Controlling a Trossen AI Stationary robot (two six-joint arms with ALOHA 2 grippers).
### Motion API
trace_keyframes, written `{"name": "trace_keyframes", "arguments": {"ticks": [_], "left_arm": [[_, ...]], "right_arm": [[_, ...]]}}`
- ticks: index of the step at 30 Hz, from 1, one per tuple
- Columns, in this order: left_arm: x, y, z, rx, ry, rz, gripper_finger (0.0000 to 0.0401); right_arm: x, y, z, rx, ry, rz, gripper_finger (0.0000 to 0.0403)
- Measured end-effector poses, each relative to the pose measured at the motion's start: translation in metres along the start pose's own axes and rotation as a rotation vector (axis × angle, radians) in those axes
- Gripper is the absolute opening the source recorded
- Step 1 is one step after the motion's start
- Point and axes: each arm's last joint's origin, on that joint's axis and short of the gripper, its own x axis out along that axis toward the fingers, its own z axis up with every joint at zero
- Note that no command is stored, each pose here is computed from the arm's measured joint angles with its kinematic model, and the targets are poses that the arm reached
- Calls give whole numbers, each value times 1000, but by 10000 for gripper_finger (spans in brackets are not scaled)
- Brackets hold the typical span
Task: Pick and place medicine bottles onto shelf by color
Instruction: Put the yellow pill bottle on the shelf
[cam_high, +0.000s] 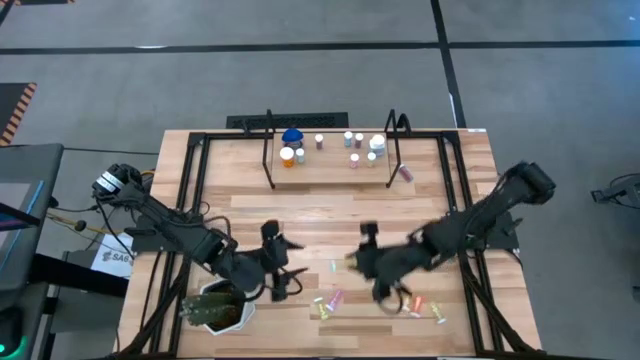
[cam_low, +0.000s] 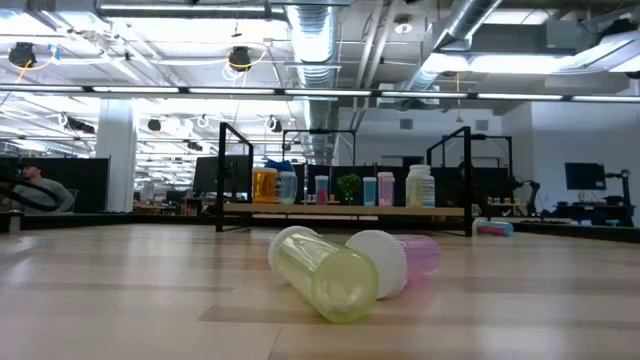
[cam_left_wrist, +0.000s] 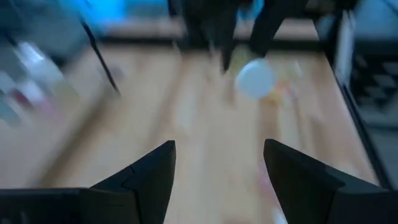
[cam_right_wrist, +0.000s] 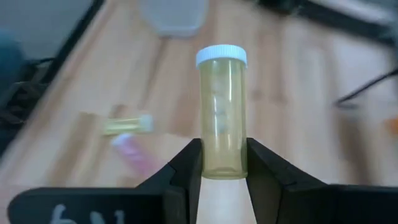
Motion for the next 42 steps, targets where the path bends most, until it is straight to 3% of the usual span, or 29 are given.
{"name": "trace_keyframes", "arguments": {"ticks": [5, 10, 14, 20, 29, 35, 42], "left_arm": [[5, 7, 23, 4, -184, 94, 232], [4, 10, 28, 72, -228, 170, 232], [6, 10, 28, 119, -222, 162, 233], [18, 22, 29, 143, -178, 22, 254], [28, 39, 32, 145, -154, 63, 289], [32, 42, 32, 128, -132, -87, 290], [32, 42, 31, 116, -131, -78, 260]], "right_arm": [[-37, -50, 11, 33, -111, -116, 118], [-47, -70, 19, 92, -212, -148, 119], [-41, -68, 15, 92, -163, -141, 119], [-26, -59, 15, 97, -144, -98, 119], [-8, -53, 11, 76, -86, -56, 119], [1, -55, 10, 76, -76, -63, 119], [0, -55, 14, 87, -118, -64, 119]]}}
